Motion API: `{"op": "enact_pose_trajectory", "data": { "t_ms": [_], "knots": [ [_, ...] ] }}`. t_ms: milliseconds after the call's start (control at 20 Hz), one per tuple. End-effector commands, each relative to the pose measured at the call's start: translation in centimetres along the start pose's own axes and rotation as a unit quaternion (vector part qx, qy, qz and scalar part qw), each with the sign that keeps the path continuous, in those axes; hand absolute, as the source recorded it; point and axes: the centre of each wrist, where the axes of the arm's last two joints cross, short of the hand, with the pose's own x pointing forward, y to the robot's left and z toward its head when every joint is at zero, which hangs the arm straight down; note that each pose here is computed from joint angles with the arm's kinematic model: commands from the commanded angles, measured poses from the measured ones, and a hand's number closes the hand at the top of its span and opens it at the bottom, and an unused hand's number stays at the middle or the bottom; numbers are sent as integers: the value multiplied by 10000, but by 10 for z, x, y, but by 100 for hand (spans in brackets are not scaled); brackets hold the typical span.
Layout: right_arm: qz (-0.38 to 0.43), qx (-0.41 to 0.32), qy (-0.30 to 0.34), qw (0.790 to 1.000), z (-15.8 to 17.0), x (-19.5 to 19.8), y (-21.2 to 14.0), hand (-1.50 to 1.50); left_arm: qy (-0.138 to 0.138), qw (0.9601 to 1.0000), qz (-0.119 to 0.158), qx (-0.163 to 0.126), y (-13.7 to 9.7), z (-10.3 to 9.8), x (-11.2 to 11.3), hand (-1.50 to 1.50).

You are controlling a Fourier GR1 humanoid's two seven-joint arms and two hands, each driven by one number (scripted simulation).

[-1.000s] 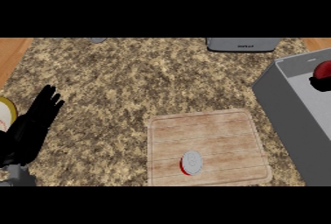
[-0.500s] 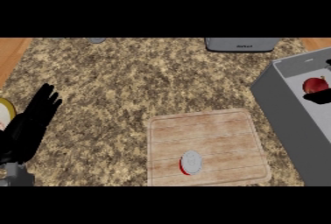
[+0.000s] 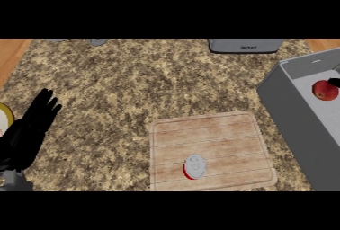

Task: Pick the pear from the cutting board and place it in the cardboard box

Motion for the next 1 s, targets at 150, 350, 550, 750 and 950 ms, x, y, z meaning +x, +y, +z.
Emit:
{"op": "enact_pose_trajectory", "data": {
  "t_ms": [150, 350, 550, 750, 950],
  "knots": [
    [-730, -391, 197, 9964, 6, -34, -78, -150, -41, 10000, 16, -11, -9, 4, -1, 0],
    [-1077, -568, 287, 9921, 19, -73, -106, -150, -37, 9999, -3, 103, -6, -8, 4, 0],
    [-930, -266, 121, 9952, 11, -85, -159, -150, 19, 10000, 49, -74, -3, -2, -4, 0],
    [-1070, -258, 58, 9939, 29, -99, -167, -150, -3, 10000, 57, -43, 5, 2, 17, 0],
    [-1008, -249, -49, 9946, 26, -103, -168, -150, 11, 10000, -15, -38, -25, 3, 10, 0]
  ]
}}
